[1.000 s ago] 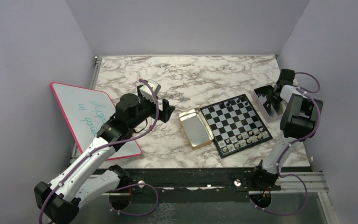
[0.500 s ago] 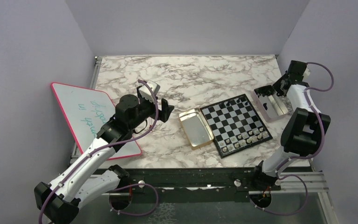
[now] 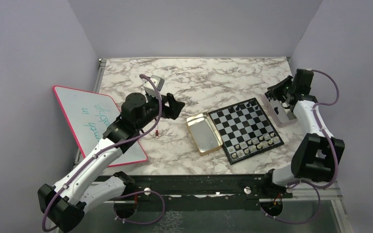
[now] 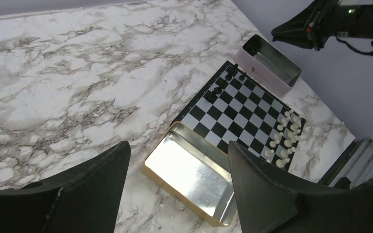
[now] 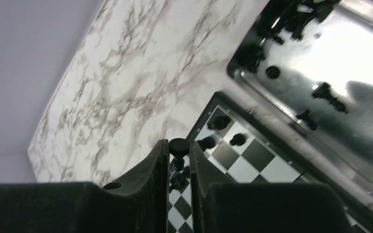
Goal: Set up the chess pieces on the board
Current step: Pick up the chess piece from the storage box.
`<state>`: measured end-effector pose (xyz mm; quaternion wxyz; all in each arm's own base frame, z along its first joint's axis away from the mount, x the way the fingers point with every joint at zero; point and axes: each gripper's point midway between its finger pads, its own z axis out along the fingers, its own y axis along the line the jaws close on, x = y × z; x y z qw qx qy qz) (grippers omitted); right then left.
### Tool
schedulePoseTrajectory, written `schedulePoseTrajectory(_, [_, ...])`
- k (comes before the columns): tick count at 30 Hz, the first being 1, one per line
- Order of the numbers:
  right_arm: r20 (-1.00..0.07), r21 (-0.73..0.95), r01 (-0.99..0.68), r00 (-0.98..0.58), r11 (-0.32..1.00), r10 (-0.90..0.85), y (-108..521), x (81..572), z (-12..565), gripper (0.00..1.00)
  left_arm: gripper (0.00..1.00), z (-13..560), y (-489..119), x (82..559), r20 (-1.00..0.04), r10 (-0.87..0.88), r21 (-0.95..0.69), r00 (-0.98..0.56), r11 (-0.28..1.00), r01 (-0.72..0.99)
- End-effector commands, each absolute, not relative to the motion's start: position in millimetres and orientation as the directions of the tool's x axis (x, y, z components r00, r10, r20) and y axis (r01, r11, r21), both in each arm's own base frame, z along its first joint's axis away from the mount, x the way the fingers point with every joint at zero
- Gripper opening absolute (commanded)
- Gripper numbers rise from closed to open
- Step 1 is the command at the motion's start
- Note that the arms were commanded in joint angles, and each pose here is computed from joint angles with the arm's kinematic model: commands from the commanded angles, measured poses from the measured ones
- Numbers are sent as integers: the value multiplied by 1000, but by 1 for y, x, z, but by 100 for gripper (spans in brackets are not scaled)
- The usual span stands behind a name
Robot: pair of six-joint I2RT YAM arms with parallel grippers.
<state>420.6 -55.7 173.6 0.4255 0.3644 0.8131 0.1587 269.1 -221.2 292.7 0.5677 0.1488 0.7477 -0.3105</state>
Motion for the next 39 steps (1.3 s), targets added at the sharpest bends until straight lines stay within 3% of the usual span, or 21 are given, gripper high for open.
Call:
schedulePoseTrajectory(1, [-489,723,328,-379,608,786,-6,420,195,13,72,325,-242,273,-922,-230,-380,-311,694,612])
schedulePoseTrajectory(15, [-260,918,154,-460,365,849,86,386,224,14,61,325,-317,296,-912,-256,-407,-322,678,612])
schedulePoseTrajectory(25, [-202,953,100,-499,288,843,105,363,244,14,56,313,-387,320,-924,-255,-381,-285,678,629])
schedulePoseTrajectory(39, [-177,965,74,-518,250,837,111,350,252,14,40,306,-464,333,-937,-252,-347,-242,589,730])
